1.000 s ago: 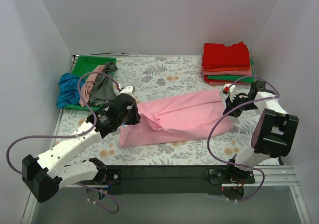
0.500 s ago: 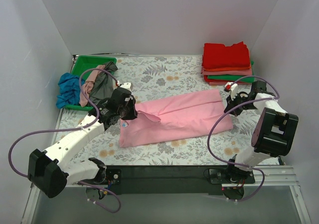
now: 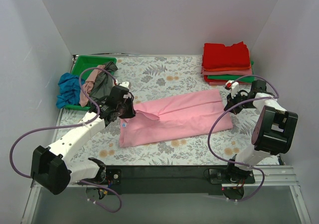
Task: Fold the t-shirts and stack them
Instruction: Fold the tshirt
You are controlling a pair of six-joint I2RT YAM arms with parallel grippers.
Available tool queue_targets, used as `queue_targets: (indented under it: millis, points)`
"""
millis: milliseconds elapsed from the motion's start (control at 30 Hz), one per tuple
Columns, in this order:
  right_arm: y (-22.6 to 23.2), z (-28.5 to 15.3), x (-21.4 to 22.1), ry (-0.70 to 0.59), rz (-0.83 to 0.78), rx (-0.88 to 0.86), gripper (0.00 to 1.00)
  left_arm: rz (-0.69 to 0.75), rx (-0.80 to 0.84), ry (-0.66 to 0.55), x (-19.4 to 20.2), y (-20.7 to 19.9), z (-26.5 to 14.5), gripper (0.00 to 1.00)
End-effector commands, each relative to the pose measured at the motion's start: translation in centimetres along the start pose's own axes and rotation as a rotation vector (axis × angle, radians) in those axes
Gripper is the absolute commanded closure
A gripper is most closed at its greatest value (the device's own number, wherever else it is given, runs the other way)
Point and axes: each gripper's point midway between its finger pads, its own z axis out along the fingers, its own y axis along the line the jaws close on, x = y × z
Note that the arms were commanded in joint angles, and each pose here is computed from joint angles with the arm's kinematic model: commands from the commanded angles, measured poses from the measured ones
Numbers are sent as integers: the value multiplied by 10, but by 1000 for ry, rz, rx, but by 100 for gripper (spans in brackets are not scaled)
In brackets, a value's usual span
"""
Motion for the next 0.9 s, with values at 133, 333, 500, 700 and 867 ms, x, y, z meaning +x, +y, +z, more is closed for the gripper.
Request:
queue_targets:
  millis: [133, 333, 500, 700, 867]
  points:
    - [-8, 1, -7, -32, -1, 20, 99, -14, -12, 10, -1, 8, -1, 100]
    - [-10, 3, -8, -36, 9, 22, 99, -34, -24, 37, 5, 15, 5, 100]
    - [-12, 7, -5, -24, 21, 21, 99, -37, -21, 46, 5, 15, 8, 100]
    - [-13, 11, -5, -21, 28, 17, 99, -37, -22, 56, 6, 15, 10, 100]
    - [-14, 11, -6, -18, 27, 21, 98, -38, -24, 67, 8, 16, 14, 100]
